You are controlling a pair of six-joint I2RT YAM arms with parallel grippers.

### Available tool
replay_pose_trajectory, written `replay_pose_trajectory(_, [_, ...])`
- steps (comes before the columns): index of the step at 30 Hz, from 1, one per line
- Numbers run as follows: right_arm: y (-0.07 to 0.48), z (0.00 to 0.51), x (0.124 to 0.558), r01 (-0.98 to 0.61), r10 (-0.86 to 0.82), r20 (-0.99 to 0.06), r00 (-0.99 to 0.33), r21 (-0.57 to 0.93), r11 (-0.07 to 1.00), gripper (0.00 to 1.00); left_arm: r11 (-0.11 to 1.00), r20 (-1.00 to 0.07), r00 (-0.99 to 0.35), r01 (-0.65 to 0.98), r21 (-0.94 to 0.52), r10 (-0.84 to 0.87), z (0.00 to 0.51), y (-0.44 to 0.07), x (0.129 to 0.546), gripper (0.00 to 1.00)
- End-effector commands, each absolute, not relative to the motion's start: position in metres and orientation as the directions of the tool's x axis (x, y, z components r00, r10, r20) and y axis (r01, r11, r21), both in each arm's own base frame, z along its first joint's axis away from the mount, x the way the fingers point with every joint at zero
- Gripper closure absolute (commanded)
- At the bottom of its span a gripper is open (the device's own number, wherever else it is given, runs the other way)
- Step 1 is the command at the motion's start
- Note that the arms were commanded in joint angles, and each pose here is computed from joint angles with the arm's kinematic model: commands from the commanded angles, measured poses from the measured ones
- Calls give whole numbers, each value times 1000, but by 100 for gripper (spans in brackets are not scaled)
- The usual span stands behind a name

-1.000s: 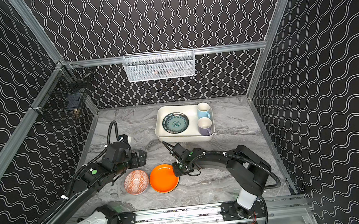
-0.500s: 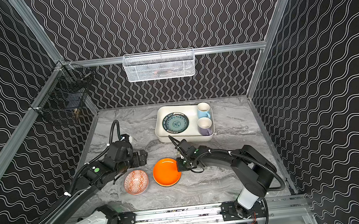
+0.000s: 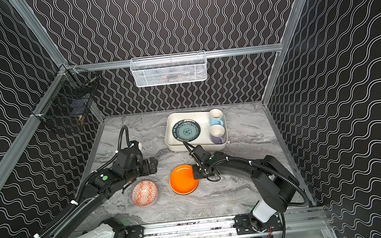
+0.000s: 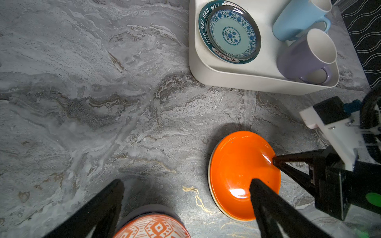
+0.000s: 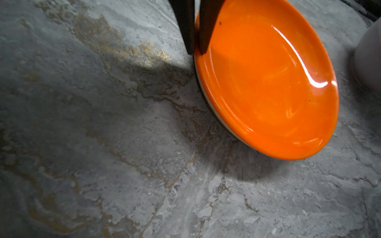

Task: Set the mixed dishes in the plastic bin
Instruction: 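Grip the orange plate's rim with the right gripper and tilt it up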

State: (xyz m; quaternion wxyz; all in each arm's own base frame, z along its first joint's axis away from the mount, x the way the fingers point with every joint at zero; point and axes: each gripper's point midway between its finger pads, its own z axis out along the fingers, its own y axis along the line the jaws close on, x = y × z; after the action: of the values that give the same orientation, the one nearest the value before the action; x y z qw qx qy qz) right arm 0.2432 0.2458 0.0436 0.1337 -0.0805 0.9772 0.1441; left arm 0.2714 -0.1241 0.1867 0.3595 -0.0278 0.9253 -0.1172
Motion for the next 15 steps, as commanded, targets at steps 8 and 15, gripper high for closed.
replay_pose_trajectory(8, [225,42,242,-177,-131,-265,-955,157,972,93,969,-674,-726,49,-244,-133,189,-127,275,1])
replay_pose_trajectory(15, [226,54,244,-174,-122,-284,-951,166,971,96,969,-678,-723,51,-242,-131,190,-126,274,1])
